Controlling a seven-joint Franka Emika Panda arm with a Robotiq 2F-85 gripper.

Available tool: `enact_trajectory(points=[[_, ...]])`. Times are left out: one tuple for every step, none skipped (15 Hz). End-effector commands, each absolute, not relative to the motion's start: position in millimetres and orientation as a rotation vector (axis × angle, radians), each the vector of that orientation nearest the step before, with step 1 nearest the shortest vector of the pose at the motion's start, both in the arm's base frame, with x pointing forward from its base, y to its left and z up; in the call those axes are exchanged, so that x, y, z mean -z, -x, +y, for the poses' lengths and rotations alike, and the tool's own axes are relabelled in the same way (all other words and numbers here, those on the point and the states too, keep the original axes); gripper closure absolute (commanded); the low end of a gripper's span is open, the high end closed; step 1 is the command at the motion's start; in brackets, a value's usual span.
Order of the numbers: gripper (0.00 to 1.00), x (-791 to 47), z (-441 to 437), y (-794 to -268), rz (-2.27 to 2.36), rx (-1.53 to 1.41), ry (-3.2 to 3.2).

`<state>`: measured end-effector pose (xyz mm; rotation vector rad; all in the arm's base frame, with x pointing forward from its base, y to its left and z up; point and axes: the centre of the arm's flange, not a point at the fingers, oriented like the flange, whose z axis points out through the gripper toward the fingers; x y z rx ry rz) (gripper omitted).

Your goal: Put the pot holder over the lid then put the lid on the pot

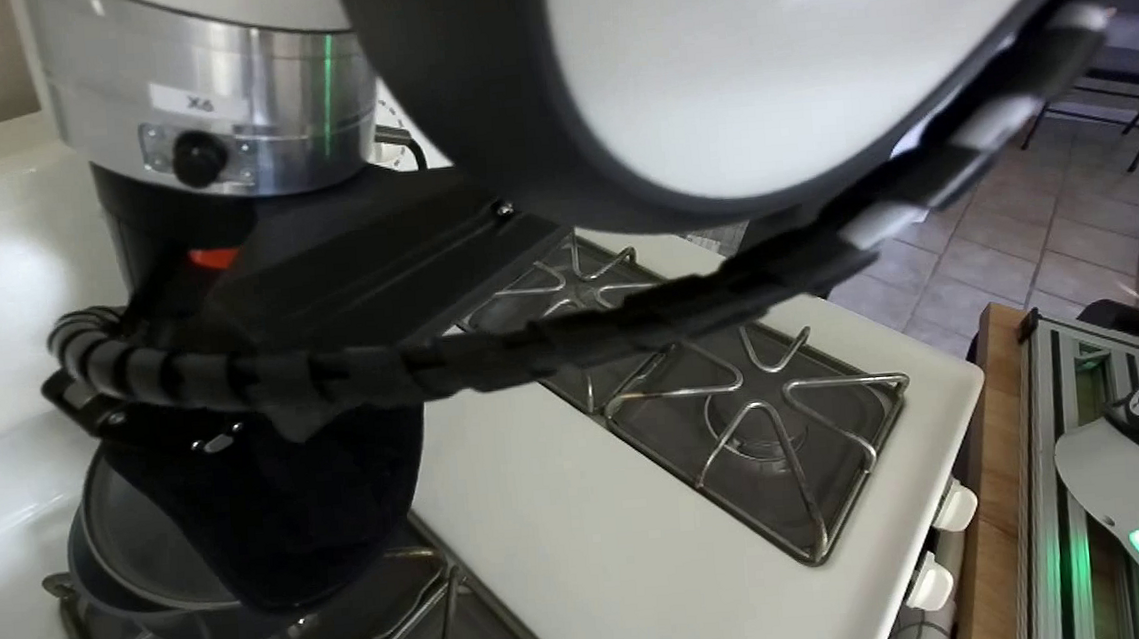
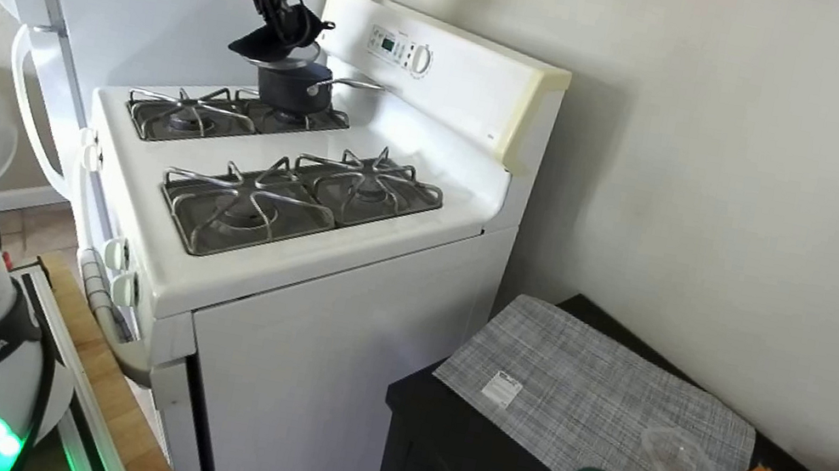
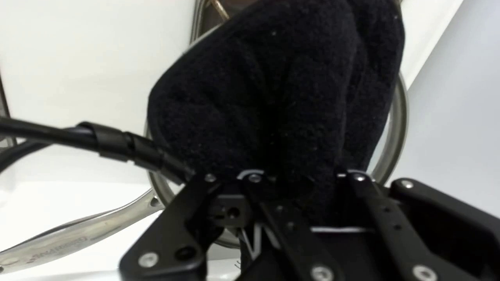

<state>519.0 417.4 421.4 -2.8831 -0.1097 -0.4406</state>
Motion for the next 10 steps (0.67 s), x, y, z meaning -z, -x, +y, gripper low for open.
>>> enact_trajectory(points=[[0.96, -425.9, 450.5, -543.1, -0.072, 0.434, 2.895], [0.96, -424.4, 454.4, -547.2, -0.067, 0.428, 2.896], [0.96, -422.9, 458.0, -552.3, -0.063, 0.429, 2.895], [0.96, -421.3, 461.0, -558.4, -0.054, 0.432, 2.892], [0.96, -419.6, 463.4, -563.7, -0.047, 0.435, 2.885], [0.96, -418.0, 465.4, -569.2, -0.041, 0.441, 2.882], [0.96, -417.2, 467.4, -574.7, -0.034, 0.448, 2.881], [0.96, -415.3, 468.5, -579.6, -0.027, 0.452, 2.880], [0.96, -414.0, 469.0, -584.3, -0.021, 0.454, 2.886], [0.96, -411.9, 469.1, -588.7, -0.013, 0.455, 2.890]])
